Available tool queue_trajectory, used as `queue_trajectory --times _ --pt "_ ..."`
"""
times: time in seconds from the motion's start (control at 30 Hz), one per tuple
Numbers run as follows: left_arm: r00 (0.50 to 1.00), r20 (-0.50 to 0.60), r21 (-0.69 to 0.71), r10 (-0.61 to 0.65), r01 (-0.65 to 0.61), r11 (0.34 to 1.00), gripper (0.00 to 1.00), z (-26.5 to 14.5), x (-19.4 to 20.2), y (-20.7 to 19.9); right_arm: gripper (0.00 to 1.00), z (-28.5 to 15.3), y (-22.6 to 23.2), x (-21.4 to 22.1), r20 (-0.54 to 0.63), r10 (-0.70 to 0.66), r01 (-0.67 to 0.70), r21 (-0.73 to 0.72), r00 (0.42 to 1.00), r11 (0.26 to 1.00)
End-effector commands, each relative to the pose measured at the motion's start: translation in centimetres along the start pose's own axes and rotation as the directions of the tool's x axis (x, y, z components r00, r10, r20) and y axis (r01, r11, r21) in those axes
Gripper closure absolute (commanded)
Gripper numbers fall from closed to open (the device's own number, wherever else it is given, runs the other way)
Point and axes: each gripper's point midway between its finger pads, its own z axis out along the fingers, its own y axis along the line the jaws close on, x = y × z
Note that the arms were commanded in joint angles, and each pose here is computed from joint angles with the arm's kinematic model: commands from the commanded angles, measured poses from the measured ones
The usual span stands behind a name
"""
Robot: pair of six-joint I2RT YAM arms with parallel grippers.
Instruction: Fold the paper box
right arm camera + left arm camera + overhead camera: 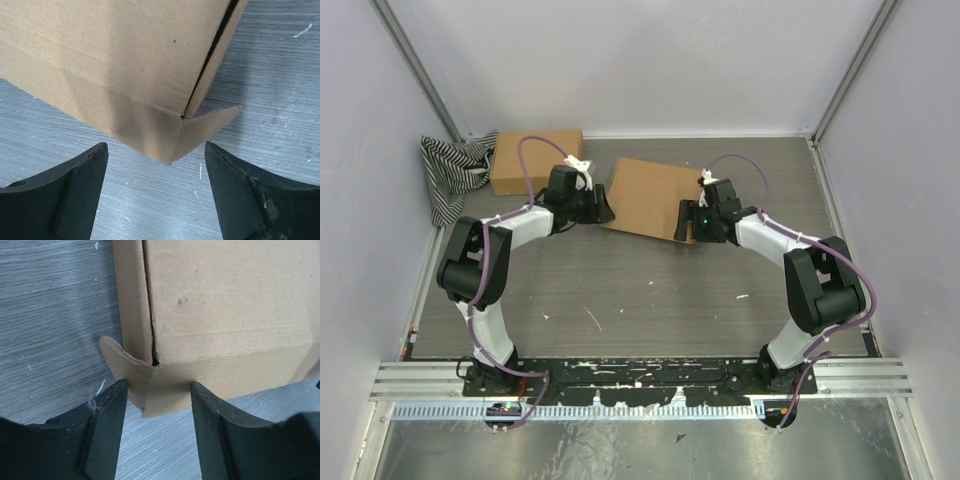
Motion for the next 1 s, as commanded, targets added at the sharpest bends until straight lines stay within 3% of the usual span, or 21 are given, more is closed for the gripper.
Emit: queue_trajectory --times 0.0,0.47,0.73,0.97 --pt "1.0 -0.029 0.073 0.007 -0.005 0.997 0.43 -0.6 -0.8 -2.0 0.19 -0.2 1.7 -2.0 0.053 -0.012 0.015 -0.071 0.999 0.997" --pt "0.979 -0.192 0.127 -0.072 0.098 0.987 0.59 -4.3 -0.2 -4.9 0.36 -3.5 2.5 -1.8 0.039 0.006 -0.003 -0.083 0.999 0.997" --pt "0.958 -0.259 0.131 -0.127 0.165 0.978 0.65 -6.1 -0.6 -5.6 0.37 -6.3 2.3 -3.3 0.038 0.009 -0.009 -0.017 0.999 1.0" --pt "0.933 -0.31 0.172 -0.183 0.244 0.954 0.7 -6.9 -0.5 -5.9 0.36 -5.9 1.8 -2.0 -0.072 0.038 -0.038 -0.004 0.997 0.999"
